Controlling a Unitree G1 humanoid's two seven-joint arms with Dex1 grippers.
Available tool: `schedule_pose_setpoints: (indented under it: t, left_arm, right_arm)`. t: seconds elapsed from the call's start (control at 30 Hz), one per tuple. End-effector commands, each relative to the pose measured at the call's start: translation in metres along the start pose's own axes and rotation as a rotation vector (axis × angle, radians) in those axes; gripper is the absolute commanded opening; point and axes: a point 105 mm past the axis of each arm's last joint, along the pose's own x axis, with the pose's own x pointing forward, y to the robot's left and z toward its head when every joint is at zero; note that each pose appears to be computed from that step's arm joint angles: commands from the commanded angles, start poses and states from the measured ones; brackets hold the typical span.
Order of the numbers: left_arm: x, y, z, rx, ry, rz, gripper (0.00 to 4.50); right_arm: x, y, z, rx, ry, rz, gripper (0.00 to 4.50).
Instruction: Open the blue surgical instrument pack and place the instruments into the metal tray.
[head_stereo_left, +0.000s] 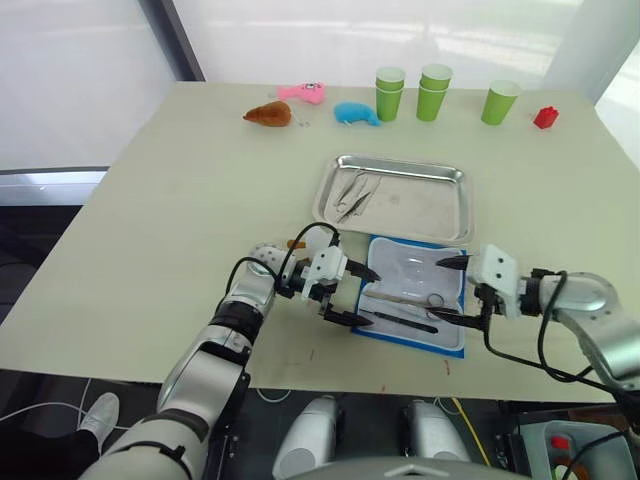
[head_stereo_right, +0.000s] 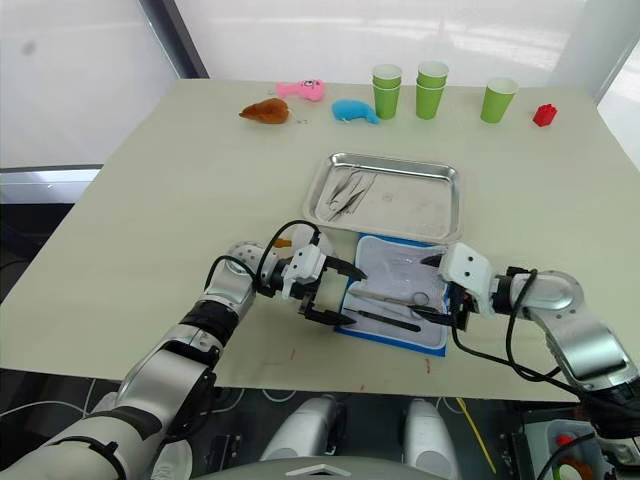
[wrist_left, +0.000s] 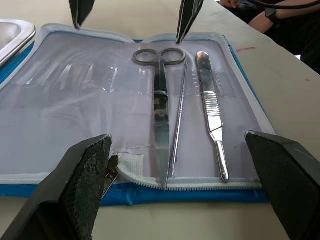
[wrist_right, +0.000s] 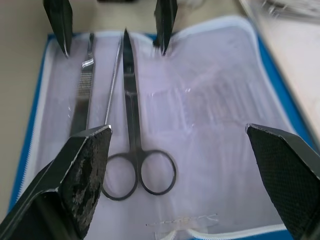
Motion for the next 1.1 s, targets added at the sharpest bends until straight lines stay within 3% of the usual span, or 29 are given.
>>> schedule_pose_setpoints:
  t: [0.03,0.13,0.33,0.67,1.0,1.1]
  left_arm:
    - [0.011,-0.032,-0.037,-0.139,0.120,-0.140,4.48]
    - [0.012,-0.032,-0.038,-0.140,0.126,-0.138,4.48]
    - [0.012,-0.030,-0.037,-0.138,0.126,-0.133,4.50]
    - [0.013,-0.030,-0.037,-0.140,0.124,-0.132,4.50]
    - [0.015,-0.030,-0.037,-0.140,0.122,-0.131,4.50]
    - [0.014,-0.030,-0.036,-0.140,0.122,-0.128,4.50]
  right_arm:
    - [0.006,-0.005,0.004,-0.032,0.015,-0.027,4.50]
    - [0.012,-0.005,0.004,-0.020,0.020,-0.018,4.50]
    - [0.010,-0.001,-0.006,-0.011,0.104,0.027,1.74]
    - [0.008,0.010,-0.014,-0.007,0.192,0.106,1.74]
    - [0.015,0.014,-0.012,0.026,0.191,0.133,1.74]
    - [0.016,0.016,-0.023,0.024,0.231,0.137,0.98]
